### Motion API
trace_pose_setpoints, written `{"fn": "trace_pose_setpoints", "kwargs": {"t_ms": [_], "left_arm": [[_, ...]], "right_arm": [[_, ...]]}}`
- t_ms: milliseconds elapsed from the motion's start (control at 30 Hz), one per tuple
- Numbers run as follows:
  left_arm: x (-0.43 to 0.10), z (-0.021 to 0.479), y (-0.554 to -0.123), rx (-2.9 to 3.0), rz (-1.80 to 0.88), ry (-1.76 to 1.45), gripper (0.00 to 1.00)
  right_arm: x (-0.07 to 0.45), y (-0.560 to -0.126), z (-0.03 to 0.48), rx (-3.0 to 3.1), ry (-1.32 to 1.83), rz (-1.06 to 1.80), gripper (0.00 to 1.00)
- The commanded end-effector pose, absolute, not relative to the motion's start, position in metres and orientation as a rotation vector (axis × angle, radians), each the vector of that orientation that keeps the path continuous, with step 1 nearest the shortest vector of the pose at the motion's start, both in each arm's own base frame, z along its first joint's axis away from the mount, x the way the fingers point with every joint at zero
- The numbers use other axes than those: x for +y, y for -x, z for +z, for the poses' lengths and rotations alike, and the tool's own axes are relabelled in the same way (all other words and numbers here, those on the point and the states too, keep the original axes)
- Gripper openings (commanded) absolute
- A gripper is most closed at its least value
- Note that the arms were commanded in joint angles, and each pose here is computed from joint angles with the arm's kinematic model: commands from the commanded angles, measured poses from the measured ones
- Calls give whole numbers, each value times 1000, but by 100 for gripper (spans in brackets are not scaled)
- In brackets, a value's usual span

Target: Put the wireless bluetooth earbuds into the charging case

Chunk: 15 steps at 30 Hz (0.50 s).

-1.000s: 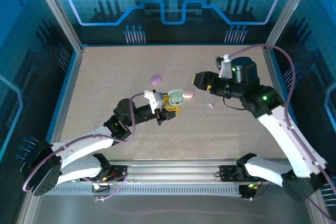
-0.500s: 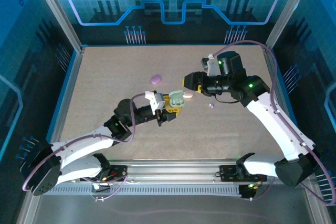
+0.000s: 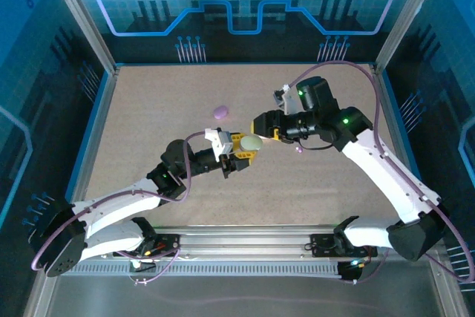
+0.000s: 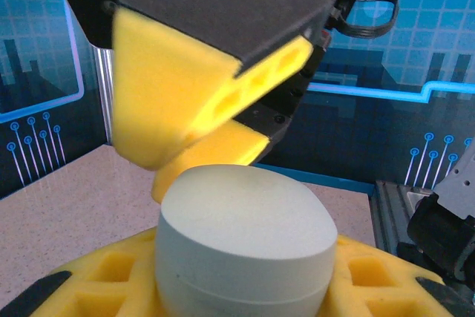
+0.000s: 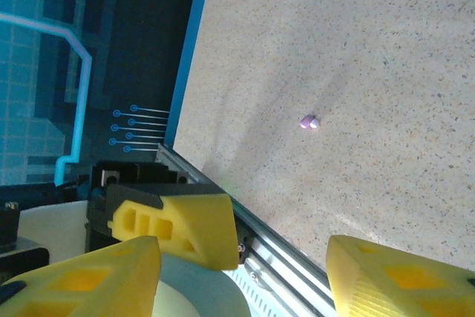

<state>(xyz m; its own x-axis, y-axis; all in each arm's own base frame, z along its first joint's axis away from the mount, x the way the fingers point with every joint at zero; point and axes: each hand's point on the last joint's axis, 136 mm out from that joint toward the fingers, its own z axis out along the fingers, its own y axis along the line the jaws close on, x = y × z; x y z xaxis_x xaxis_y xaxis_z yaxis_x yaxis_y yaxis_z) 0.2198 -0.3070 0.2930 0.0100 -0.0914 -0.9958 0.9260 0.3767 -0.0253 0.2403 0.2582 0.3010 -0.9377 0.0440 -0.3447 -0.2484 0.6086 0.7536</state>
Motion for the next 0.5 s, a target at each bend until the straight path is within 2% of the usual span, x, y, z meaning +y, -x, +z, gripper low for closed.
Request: {"fn": "trace_pose_setpoints", "kwargs": {"t_ms": [0, 467], "left_arm": [[-307, 318, -218, 1240, -971, -826, 25], [-305, 337, -215, 1187, -1011, -784, 25]], "right_arm": [[257, -224, 308, 2470, 208, 1298, 62], [281, -197, 318, 2349, 328, 1700, 57]]}}
